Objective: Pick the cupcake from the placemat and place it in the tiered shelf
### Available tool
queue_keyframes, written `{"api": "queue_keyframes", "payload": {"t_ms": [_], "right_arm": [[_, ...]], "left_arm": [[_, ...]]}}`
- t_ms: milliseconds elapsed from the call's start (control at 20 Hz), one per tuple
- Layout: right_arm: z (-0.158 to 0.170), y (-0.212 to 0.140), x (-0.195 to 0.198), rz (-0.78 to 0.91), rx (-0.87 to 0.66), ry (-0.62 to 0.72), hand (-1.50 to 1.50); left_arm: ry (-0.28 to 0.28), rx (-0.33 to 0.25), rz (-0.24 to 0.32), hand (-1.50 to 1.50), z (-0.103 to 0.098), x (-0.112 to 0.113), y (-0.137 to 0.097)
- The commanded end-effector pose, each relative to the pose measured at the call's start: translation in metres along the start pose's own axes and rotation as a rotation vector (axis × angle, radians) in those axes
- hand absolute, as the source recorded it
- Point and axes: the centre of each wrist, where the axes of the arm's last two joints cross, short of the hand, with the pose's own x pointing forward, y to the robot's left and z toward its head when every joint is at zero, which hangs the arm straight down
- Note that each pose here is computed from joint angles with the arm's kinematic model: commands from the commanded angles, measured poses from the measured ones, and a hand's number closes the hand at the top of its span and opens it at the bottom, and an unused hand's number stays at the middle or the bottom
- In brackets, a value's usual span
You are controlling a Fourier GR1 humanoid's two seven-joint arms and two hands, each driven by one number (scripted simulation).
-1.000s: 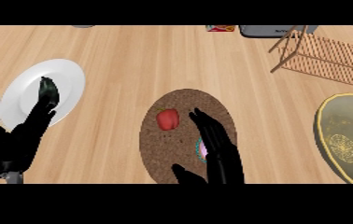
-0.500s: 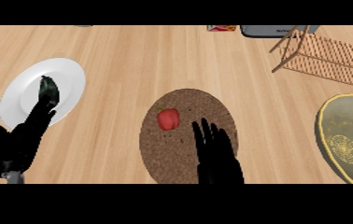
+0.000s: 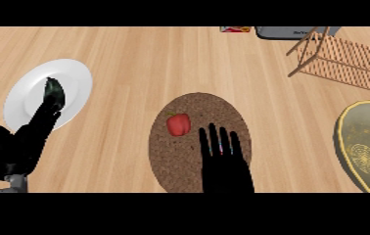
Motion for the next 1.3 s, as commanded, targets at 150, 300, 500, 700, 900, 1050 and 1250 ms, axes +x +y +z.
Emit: {"api": "queue_keyframes", "payload": {"t_ms": [150, 300, 500, 700, 900, 1050, 1250], "right_arm": [[-0.023, -0.010, -0.006, 0.122, 0.108, 0.129, -1.50], [-0.021, -0.012, -0.006, 0.135, 0.099, 0.142, -1.50], [-0.048, -0.012, -0.010, 0.155, 0.130, 0.176, -1.50], [-0.042, 0.004, -0.014, 0.140, 0.091, 0.154, -1.50], [-0.050, 0.017, -0.025, 0.129, 0.092, 0.136, -1.50], [-0.068, 0.008, -0.036, 0.135, 0.097, 0.136, -1.50], [-0.069, 0.019, -0.023, 0.120, 0.107, 0.146, -1.50]], "left_arm": [[0.006, -0.001, 0.009, 0.00, -0.005, 0.006, 0.000], [0.016, -0.016, 0.014, 0.00, -0.004, -0.009, -0.014], [-0.001, -0.003, 0.002, 0.00, 0.011, 0.005, 0.000], [0.001, -0.003, -0.011, 0.00, -0.014, 0.011, -0.008], [-0.012, -0.006, -0.004, 0.00, 0.009, -0.008, 0.002], [0.011, 0.007, 0.006, 0.00, -0.002, -0.003, 0.005], [-0.003, -0.004, 0.007, 0.00, -0.004, -0.010, -0.005]]}}
